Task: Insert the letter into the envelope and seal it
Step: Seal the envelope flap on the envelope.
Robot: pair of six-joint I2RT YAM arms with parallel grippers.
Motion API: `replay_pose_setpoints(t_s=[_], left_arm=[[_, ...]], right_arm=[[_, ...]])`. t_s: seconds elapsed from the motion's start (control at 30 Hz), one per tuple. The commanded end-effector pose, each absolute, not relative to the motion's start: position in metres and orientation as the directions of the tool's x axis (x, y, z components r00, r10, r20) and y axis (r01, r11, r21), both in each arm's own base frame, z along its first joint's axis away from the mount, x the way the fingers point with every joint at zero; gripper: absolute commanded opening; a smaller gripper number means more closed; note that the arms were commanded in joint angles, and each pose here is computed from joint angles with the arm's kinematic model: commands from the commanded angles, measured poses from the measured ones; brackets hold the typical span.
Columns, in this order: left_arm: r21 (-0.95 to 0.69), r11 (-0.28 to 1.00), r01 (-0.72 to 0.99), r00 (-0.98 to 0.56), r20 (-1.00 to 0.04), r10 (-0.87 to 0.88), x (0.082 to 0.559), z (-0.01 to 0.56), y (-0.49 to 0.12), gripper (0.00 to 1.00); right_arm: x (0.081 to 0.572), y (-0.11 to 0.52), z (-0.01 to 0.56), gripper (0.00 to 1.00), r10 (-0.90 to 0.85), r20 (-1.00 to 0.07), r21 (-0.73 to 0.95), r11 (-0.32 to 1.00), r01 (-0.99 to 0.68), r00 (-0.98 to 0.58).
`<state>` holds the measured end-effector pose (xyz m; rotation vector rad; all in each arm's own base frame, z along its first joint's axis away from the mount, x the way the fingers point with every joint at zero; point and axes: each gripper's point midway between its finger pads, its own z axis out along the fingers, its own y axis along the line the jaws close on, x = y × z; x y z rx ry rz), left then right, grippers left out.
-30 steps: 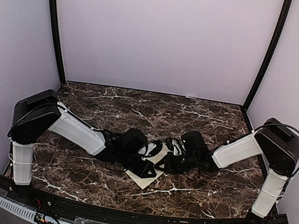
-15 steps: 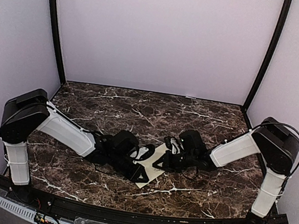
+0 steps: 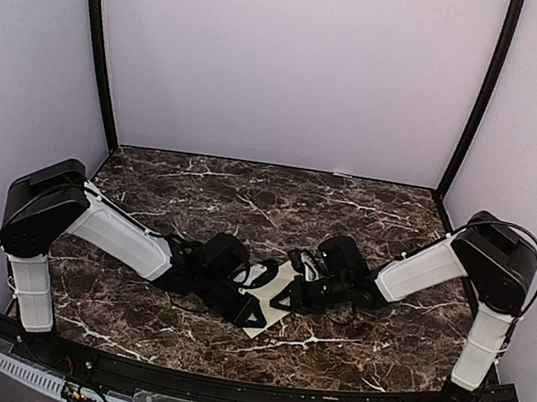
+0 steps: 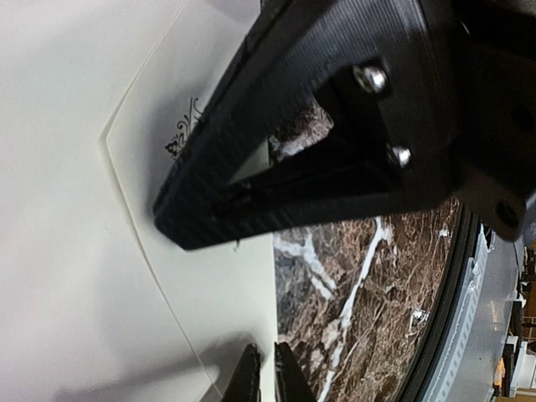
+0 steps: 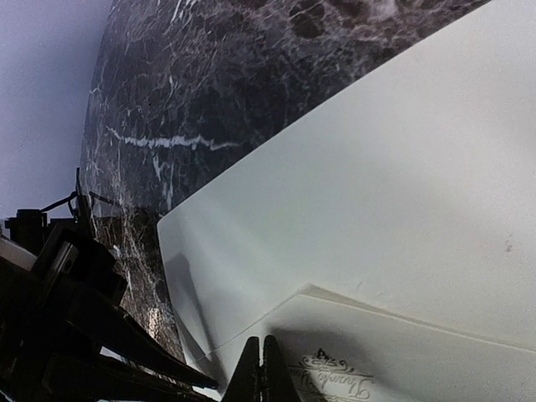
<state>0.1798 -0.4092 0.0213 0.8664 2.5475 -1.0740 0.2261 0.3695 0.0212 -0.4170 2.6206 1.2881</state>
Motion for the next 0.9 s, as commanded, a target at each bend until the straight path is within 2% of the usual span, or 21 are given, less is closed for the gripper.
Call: replay_pose_setpoints(t_s=[0.0,0.4,0.63,0.87], left_arm=[[-0.532,0.622,0.574,-0.818,-0.333,0.470,0.169,-0.006,-0.389,0.07],[-0.527,0.630,0.570,-0.821,-0.327,0.469,0.169,-0.007,-0.388,0.06],[-0.528,0.632,0.567,-0.823,-0.327,0.465,0.170,-0.006,-0.388,0.06],[-0.529,0.633,0.565,-0.824,-0.330,0.460,0.170,-0.005,-0.388,0.06]], right_arm=[[0.201,0.376,0.023,0.01,-0.245,-0.284,0.748,0.548,-0.374,-0.927],[0.233,0.339,0.004,0.00,-0.097,-0.268,0.672,0.695,-0.258,-0.958],[0.248,0.312,-0.008,0.00,-0.078,-0.276,0.610,0.756,-0.237,-0.958],[0.249,0.307,-0.008,0.00,-0.091,-0.276,0.618,0.746,-0.249,-0.957]])
